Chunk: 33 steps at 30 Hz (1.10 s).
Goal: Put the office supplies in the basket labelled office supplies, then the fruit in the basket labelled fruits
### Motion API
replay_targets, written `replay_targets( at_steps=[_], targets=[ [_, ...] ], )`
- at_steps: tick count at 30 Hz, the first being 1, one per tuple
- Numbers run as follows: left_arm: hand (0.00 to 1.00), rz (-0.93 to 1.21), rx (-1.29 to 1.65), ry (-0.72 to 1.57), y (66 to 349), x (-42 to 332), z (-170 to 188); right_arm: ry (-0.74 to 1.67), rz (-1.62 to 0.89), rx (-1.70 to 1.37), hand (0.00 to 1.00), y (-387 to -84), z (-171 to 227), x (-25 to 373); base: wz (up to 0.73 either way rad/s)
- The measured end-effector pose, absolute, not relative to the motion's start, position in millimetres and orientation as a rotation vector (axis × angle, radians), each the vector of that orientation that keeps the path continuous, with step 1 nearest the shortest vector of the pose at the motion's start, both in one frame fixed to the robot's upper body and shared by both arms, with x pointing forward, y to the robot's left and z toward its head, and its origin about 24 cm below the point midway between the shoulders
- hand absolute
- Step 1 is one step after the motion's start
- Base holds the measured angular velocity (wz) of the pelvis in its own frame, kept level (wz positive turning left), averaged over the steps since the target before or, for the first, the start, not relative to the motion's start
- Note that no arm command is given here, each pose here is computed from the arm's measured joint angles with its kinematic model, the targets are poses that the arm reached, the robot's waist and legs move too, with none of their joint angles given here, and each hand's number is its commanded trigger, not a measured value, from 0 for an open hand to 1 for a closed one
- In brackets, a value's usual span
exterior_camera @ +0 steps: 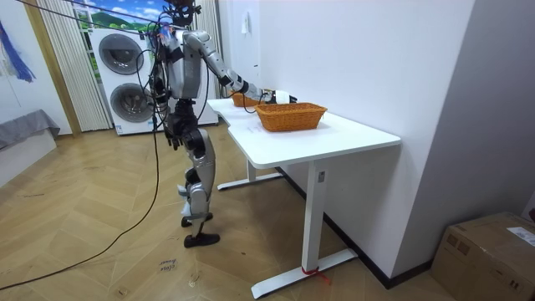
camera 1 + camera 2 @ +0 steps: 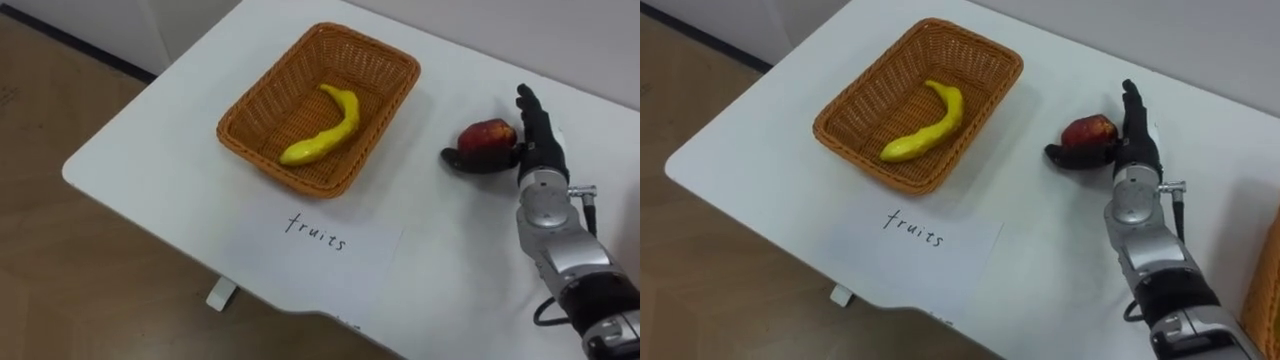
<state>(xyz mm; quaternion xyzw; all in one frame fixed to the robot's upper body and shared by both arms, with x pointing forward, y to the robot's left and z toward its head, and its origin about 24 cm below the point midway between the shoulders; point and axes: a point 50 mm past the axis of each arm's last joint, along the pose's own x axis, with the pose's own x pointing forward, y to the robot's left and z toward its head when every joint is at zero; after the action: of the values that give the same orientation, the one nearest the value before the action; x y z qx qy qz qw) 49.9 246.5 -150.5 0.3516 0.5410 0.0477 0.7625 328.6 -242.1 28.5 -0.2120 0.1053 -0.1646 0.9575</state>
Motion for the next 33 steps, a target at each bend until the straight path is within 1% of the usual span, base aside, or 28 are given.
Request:
replay_targets(
  at_steps=[15,33],
  targets=[
    [0.0,0.113,0.733,1.204,247,48,-153,0.207,-0.331,-0.439,0.0,-244,27,328,0.0],
    [0.0,0.134,0.697,1.204,246,55,-154,0.283,-0.197,-0.558,0.0,-245,18,332,-0.03]
  ],
)
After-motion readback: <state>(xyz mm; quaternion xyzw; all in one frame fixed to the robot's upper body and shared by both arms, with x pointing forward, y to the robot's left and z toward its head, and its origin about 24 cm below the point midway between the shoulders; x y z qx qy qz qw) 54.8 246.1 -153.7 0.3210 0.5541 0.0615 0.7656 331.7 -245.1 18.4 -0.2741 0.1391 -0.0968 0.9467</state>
